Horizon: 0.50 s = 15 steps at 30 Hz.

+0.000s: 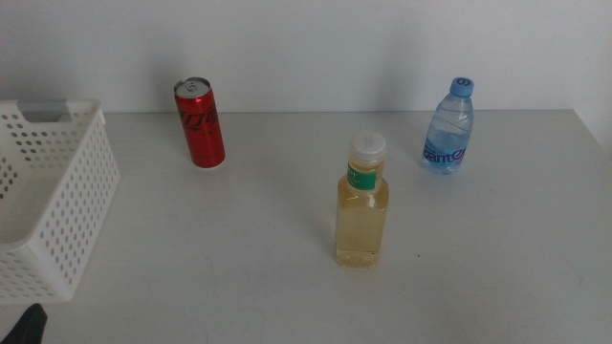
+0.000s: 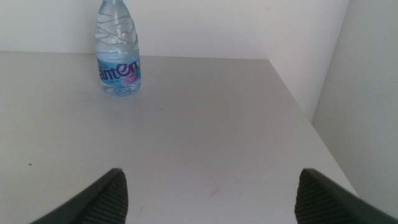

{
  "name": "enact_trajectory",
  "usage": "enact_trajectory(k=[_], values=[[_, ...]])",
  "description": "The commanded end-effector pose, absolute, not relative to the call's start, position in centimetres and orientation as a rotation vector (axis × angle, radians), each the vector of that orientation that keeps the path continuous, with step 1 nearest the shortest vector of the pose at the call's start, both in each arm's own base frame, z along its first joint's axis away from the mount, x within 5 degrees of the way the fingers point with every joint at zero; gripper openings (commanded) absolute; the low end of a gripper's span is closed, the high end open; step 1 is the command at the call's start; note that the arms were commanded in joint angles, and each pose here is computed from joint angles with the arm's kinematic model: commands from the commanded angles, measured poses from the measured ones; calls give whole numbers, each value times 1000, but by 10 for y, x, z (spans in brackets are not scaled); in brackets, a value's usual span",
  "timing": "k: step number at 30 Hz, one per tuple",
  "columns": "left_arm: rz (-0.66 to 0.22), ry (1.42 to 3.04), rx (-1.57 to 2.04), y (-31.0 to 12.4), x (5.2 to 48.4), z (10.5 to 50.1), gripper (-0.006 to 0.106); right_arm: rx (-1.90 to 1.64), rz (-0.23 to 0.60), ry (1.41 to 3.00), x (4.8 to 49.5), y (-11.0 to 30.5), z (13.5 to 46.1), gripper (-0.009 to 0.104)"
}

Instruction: Use arms to grab the bottles and put them into the dustbin to the left of the table.

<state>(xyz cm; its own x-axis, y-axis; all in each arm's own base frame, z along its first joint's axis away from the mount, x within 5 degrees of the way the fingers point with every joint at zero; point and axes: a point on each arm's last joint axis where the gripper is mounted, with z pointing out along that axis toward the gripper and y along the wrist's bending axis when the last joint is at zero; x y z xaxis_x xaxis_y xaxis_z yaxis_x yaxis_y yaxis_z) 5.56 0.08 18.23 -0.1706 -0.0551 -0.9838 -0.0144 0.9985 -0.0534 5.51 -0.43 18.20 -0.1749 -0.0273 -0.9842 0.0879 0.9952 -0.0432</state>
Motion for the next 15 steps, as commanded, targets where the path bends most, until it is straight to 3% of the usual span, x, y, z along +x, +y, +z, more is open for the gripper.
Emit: enact_trajectory(k=[1,7,15], values=[[-69,1617,-61,0,60,195,92,38,-131,1640,54,-5,193,70],[-124,1502,47,-9,84,211,92,38,-131,1640,54,-5,193,70],[-268,1510,136,-31,128,200,92,38,-131,1641,54,-5,193,70]])
